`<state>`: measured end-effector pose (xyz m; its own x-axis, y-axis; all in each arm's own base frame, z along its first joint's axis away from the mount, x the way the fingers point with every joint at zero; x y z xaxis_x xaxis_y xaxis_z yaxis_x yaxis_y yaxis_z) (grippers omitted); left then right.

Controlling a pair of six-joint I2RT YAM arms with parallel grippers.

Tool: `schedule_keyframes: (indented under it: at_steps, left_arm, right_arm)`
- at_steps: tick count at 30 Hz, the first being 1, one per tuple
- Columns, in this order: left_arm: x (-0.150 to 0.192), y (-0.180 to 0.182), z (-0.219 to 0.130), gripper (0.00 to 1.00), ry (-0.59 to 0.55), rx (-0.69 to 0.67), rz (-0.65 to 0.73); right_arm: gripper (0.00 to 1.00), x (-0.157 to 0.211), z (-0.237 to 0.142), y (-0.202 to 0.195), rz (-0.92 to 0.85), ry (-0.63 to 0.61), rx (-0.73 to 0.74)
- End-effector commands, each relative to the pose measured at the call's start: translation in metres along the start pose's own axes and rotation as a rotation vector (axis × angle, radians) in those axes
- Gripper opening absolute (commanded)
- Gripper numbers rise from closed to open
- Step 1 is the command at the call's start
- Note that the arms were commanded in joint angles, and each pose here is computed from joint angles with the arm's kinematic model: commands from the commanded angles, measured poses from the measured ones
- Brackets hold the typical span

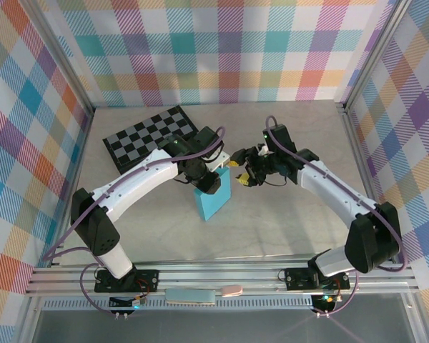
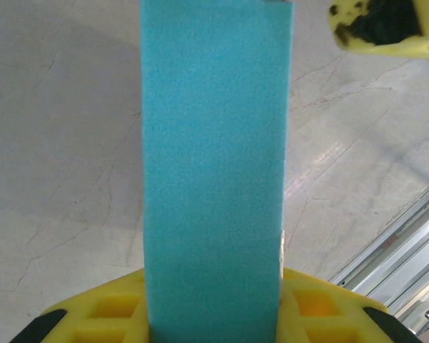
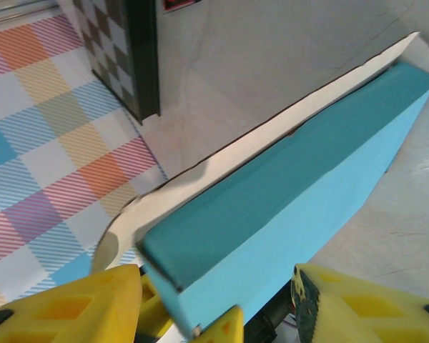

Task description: Fold the paper box

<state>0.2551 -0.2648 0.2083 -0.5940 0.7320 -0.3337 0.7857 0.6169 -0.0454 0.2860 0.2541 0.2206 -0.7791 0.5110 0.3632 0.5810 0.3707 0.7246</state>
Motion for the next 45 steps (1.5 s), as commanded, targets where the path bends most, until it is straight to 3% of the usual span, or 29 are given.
schedule_keyframes:
  at_steps: [1, 6, 14, 23, 27, 31, 36, 41, 45]
  left_arm:
    - [-0.004, -0.002, -0.005, 0.24, -0.023, 0.012, 0.013]
    - [-0.004, -0.001, -0.005, 0.24, -0.023, 0.007, 0.013]
    - [-0.005, -0.002, -0.004, 0.25, -0.027, 0.015, 0.013]
    - [-0.008, 0.001, -0.009, 0.37, -0.047, -0.011, 0.02]
    - [-0.011, 0.003, -0.013, 0.39, -0.07, -0.023, 0.02]
    - [-0.011, 0.003, -0.013, 0.39, -0.077, -0.029, 0.021]
    - [-0.005, -0.001, -0.009, 0.22, -0.061, 0.001, 0.038]
    - [0.0, -0.003, -0.01, 0.16, -0.057, 0.007, 0.126]
    - [0.002, -0.01, -0.016, 0.1, -0.098, 0.036, 0.278]
  right_arm:
    - [0.57, 0.004, 0.003, 0.001, 0.011, 0.01, -0.025]
    - [0.57, 0.01, 0.009, 0.002, 0.008, 0.036, -0.017]
    - [0.53, 0.007, 0.024, -0.032, 0.053, 0.049, 0.09]
    - [0.52, 0.006, 0.018, -0.091, 0.122, 0.015, 0.375]
    - [0.52, 0.008, 0.017, -0.104, 0.126, 0.012, 0.427]
    - [0.52, 0.008, 0.019, -0.101, 0.12, 0.011, 0.429]
    - [0.56, 0.012, 0.016, -0.077, 0.096, 0.019, 0.346]
    - [0.6, 0.013, -0.024, -0.023, 0.003, -0.084, 0.166]
    - [0.52, 0.001, -0.057, -0.015, 0.047, -0.13, 0.031]
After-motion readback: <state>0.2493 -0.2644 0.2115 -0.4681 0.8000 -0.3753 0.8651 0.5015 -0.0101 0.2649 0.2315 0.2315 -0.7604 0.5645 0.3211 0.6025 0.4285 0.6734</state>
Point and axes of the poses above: each hand's point on the last joint's axis, 136 mm out from that joint toward the fingers, its own z axis out along the fingers, its own y axis along the line the jaws close on, x = y × z, the point moved 2 cm from there along -z, back along the fingers, and after that the axes turned 10 degrees about z, right-handed, at the moved point
